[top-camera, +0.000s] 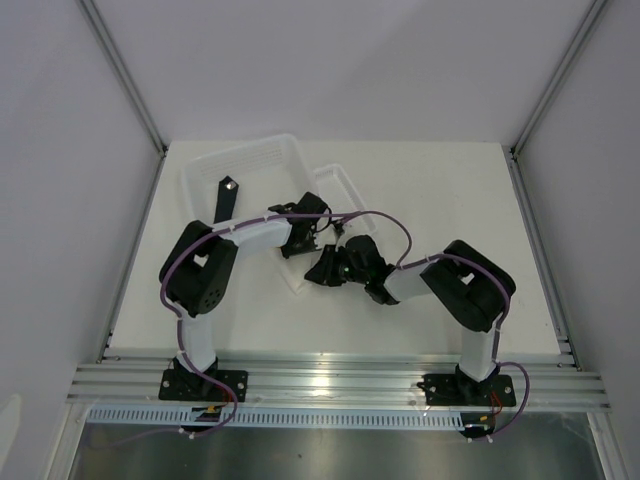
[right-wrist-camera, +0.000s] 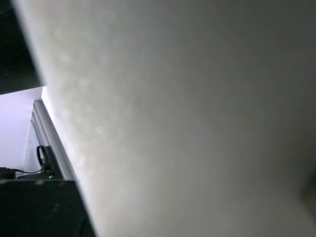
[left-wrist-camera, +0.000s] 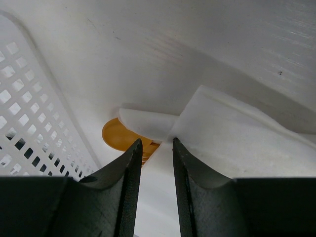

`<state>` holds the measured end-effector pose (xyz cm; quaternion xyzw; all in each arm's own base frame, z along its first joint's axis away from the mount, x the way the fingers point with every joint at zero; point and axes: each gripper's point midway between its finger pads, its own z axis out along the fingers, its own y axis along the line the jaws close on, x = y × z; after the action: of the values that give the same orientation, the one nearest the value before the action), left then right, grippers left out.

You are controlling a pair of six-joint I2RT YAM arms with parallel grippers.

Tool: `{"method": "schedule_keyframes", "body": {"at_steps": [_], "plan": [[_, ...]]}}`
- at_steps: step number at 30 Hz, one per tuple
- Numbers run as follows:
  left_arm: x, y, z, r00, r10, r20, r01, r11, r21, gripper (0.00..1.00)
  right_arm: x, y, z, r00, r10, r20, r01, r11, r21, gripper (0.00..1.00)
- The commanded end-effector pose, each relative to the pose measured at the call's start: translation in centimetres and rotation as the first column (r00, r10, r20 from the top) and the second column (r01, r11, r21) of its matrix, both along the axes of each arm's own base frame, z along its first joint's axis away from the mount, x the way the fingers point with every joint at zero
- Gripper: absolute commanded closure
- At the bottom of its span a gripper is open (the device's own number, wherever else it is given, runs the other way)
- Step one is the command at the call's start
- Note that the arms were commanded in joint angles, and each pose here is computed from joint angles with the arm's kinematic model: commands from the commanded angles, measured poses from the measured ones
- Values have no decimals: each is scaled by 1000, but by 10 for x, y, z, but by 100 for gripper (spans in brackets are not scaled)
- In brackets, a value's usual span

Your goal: Place the utensils on the paper napkin and roll it up

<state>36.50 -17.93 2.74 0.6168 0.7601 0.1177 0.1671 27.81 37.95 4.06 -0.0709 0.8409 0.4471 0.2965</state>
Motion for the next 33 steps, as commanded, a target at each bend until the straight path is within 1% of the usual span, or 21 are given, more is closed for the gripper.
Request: {"method": "schedule_keyframes", "body": {"at_steps": [1,5,6,9,11,15,18,21,23,25,27,33], "plan": [[-24,-15,-14,989,-80,-123,73,996,-56,65,2,-25,-42,980,-104,-172,93,993,-69,80],[-23,-14,-15,990,-74,-121,68,996,-54,65,4,-30,-43,974,-133,-184,121,990,-74,68],[-22,-15,-14,990,-72,-120,66,996,-54,65,5,-31,-41,972,-145,-186,134,988,-71,62],[-24,-13,-15,990,-64,-124,58,997,-51,65,9,-41,-40,951,-224,-213,215,974,-66,56],[-24,-13,-14,991,-61,-123,55,997,-52,65,5,-49,-43,933,-270,-238,261,963,-70,55],[-23,-12,-15,990,-58,-126,53,998,-47,65,-2,-56,-36,897,-336,-287,354,935,11,55],[-24,-12,-15,991,-53,-126,47,998,-51,65,-2,-63,-29,885,-385,-263,406,914,28,54],[-24,-13,-15,991,-52,-126,46,998,-53,65,-4,-66,-27,894,-385,-230,400,916,20,52],[-23,-12,-14,991,-51,-125,45,998,-54,65,0,-59,-21,906,-366,-213,383,923,40,52],[-24,-12,-15,991,-47,-126,41,998,-52,65,4,-51,-21,910,-355,-213,373,927,48,51],[-23,-12,-15,991,-49,-125,43,998,-52,65,5,-48,-33,908,-357,-220,367,930,7,50],[-23,-12,-14,991,-46,-125,39,998,-52,65,6,-37,-45,909,-335,-247,341,940,-18,51]]}}
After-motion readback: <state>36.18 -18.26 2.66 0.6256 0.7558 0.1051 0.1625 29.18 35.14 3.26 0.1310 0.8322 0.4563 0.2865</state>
